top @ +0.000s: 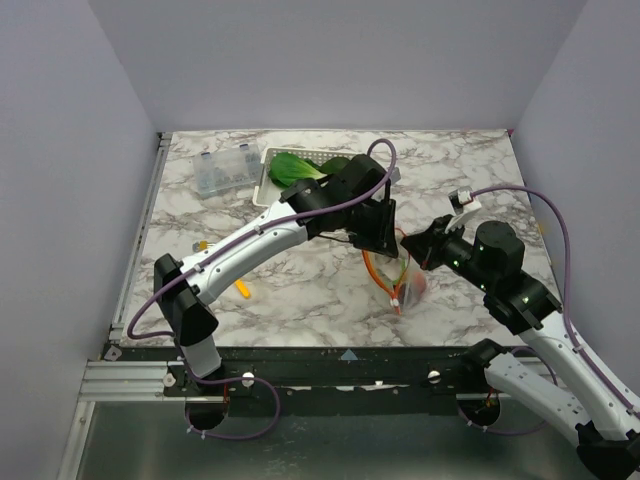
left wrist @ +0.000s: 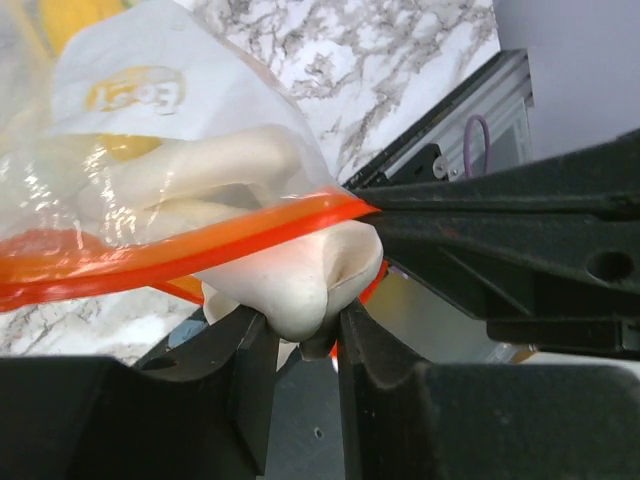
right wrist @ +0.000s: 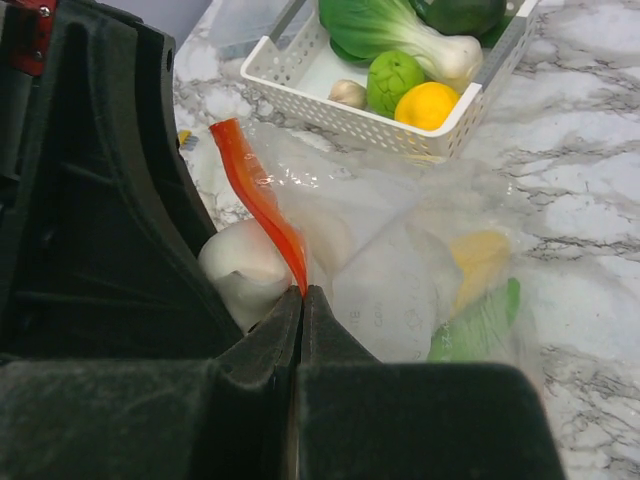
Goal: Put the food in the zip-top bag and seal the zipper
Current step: Place the fake vegetable in the zipper food storage bag.
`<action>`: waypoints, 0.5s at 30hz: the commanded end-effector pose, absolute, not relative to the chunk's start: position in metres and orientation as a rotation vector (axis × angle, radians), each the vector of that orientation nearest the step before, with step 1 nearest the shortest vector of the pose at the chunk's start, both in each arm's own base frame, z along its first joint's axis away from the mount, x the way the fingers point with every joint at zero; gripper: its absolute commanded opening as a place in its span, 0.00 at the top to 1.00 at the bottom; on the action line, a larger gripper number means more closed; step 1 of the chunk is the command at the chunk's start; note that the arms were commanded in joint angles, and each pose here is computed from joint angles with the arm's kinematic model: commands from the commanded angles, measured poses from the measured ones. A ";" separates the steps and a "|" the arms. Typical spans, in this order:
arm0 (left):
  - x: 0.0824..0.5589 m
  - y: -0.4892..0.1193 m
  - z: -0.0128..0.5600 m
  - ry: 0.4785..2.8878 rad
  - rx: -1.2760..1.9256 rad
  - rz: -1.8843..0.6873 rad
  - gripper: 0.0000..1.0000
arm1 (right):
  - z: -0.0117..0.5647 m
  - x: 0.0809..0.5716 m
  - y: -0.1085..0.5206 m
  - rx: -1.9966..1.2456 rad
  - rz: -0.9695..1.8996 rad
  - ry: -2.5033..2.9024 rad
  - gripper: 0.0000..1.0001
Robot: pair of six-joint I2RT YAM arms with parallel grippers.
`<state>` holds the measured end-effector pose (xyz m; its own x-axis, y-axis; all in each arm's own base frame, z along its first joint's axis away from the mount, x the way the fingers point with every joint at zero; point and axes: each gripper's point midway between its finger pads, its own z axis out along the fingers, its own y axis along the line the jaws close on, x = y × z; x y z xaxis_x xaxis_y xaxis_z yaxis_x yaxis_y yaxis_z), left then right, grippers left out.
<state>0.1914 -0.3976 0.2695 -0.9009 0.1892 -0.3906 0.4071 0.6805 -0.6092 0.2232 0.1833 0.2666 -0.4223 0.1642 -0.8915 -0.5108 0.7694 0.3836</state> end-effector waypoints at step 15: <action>0.210 -0.360 0.286 2.315 0.432 -0.978 0.08 | 0.276 0.228 0.171 -0.182 0.713 1.832 0.99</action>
